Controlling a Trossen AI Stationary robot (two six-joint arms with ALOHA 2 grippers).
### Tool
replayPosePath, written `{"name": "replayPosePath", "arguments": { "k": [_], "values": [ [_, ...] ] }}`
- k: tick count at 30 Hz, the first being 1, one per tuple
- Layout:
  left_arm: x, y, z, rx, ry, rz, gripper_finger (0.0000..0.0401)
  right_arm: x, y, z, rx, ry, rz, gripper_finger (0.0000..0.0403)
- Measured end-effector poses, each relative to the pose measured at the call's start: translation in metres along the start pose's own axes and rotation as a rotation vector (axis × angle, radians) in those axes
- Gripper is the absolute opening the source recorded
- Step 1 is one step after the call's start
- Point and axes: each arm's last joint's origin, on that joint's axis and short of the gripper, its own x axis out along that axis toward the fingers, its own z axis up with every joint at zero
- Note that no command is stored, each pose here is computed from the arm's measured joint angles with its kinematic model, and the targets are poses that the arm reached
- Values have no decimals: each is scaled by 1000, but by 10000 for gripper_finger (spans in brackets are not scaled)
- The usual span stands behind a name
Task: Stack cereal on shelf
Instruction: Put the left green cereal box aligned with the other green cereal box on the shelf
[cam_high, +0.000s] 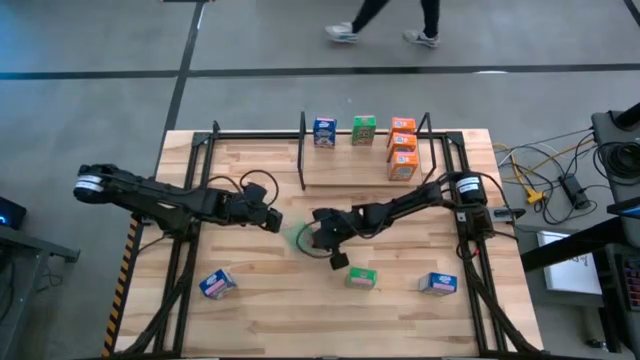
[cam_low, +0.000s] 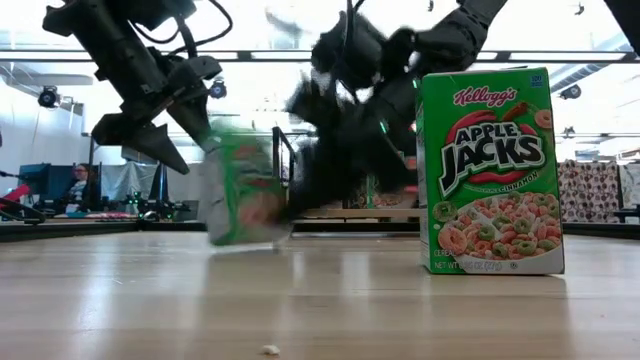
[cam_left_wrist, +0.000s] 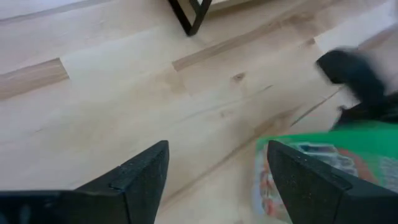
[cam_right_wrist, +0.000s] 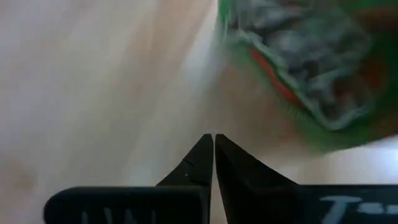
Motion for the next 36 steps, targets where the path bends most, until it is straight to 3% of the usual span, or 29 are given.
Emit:
{"name": "replayPosePath", "arguments": {
  "k": [5,13,19,23,27,31,36],
  "values": [
    [3,-3,-1,-1,9,-16,264,0,0,-3,-3,17,0,9],
    [6,-20,0,114,18,-193,265,1,1,-2,-4,11,-2,9],
    [7,-16,-6,149,120,-173,265,1,0,-2,0,7,-3,9],
    [4,-11,-11,212,262,-154,263,0,0,-2,4,7,-4,9],
    [-5,-15,-13,366,335,-173,247,0,0,-1,14,4,-5,9],
    [-10,-22,-20,562,314,-209,225,-2,0,1,14,-2,-7,9],
    [2,-25,-34,705,333,-167,171,-3,0,2,13,-6,-8,9]
  ]
}}
